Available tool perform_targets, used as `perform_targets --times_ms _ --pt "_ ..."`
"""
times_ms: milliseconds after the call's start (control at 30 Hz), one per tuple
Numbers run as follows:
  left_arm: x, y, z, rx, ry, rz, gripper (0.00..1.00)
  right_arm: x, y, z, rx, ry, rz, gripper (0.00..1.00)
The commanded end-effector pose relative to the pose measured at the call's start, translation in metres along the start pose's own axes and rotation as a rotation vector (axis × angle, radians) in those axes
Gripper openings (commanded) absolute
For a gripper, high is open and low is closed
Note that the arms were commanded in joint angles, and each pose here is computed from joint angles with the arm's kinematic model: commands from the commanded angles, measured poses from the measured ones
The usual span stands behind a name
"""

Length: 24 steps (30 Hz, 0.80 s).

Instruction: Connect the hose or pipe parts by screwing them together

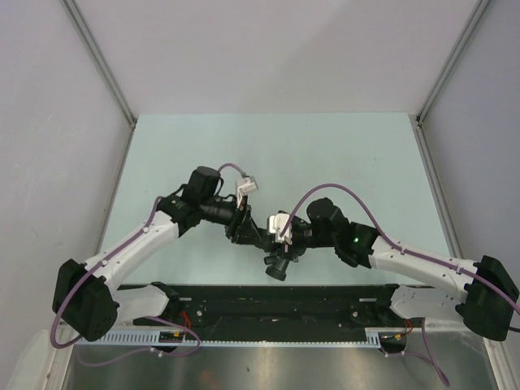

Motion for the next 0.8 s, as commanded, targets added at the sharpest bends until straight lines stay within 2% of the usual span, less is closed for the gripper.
perform_targets --times_ms 0,333,667,767 --pt "0.012 -0.017 0.000 0.332 0.018 -0.051 0.00 -0.006 -0.102 0.012 -0.157 -0.146 -0.387 0.00" --pt "0.015 0.001 -0.007 0.548 0.026 -0.030 0.00 -0.010 -0.105 0.014 -0.103 -0.214 -0.422 0.00" --pt "0.017 0.000 -0.012 0.658 0.004 -0.024 0.00 -0.006 -0.100 0.014 -0.049 -0.272 -0.422 0.00" --pt "0.015 0.004 -0.016 0.747 0.008 -0.030 0.00 -0.007 -0.098 0.012 -0.032 -0.279 -0.421 0.00"
Point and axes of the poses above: each gripper's point midway between its finger pads, its own x axis out along the fingers, its own z axis along the line the jaws close on, y = z × x, the point moved 4 cm from there along -x, back along the fingers, and after that the axes turned 5 degrees about x, right-handed, at the moved point
